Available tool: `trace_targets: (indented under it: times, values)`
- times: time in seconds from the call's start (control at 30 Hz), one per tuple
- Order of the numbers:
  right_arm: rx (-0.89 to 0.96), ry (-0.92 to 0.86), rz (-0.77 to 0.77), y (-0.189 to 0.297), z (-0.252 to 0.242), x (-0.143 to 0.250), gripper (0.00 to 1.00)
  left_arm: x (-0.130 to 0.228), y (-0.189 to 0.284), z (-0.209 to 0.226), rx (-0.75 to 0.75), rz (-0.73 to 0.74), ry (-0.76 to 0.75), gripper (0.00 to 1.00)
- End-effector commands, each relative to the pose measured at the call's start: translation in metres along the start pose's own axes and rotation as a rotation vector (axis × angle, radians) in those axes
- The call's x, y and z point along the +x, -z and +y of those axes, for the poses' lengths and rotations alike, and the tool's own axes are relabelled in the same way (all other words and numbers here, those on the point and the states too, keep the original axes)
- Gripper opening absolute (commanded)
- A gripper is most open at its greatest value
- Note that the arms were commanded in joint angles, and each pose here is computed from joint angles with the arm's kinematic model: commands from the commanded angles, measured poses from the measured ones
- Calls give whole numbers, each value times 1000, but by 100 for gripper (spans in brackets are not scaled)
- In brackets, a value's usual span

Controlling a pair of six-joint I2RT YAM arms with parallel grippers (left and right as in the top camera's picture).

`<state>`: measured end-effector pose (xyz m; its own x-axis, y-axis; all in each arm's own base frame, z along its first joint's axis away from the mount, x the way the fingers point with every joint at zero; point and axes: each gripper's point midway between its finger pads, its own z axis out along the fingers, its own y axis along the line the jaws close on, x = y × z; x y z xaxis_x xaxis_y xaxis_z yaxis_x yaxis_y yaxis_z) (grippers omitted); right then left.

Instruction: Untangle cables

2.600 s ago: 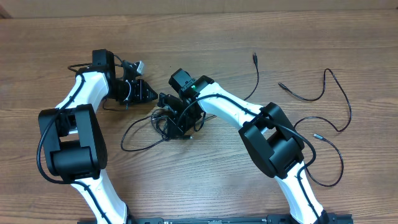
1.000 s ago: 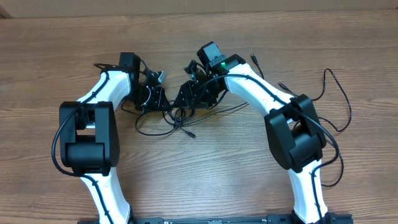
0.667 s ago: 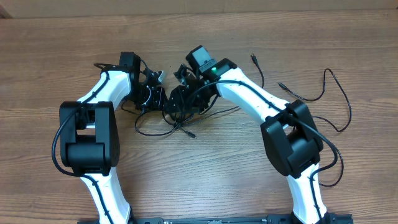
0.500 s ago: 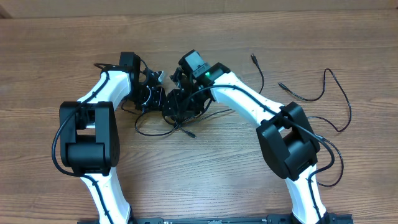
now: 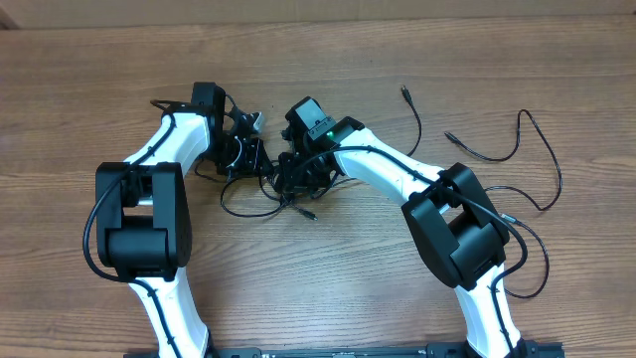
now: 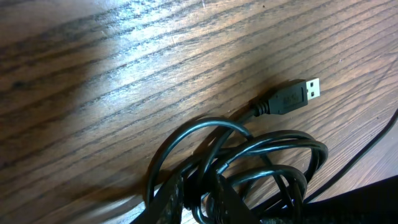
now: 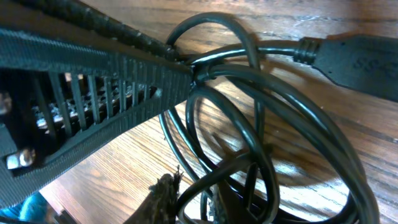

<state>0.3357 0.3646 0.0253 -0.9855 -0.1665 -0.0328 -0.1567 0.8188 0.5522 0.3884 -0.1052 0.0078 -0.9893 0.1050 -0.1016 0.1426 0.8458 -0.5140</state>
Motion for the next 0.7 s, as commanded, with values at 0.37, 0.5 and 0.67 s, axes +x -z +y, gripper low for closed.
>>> trace_targets:
  times: [0.37,0.5,0.67]
  values:
    - [-365,57,79,35,57,-1,4,-5,-5,10,-53,-2,-4,6]
    - [-637,91,120,77,77,-12,4,-4,-5,17,-93,1,-4,4]
    - [-673,44,97,95,61,-28,4,-4,-5,20,-109,2,-3,4]
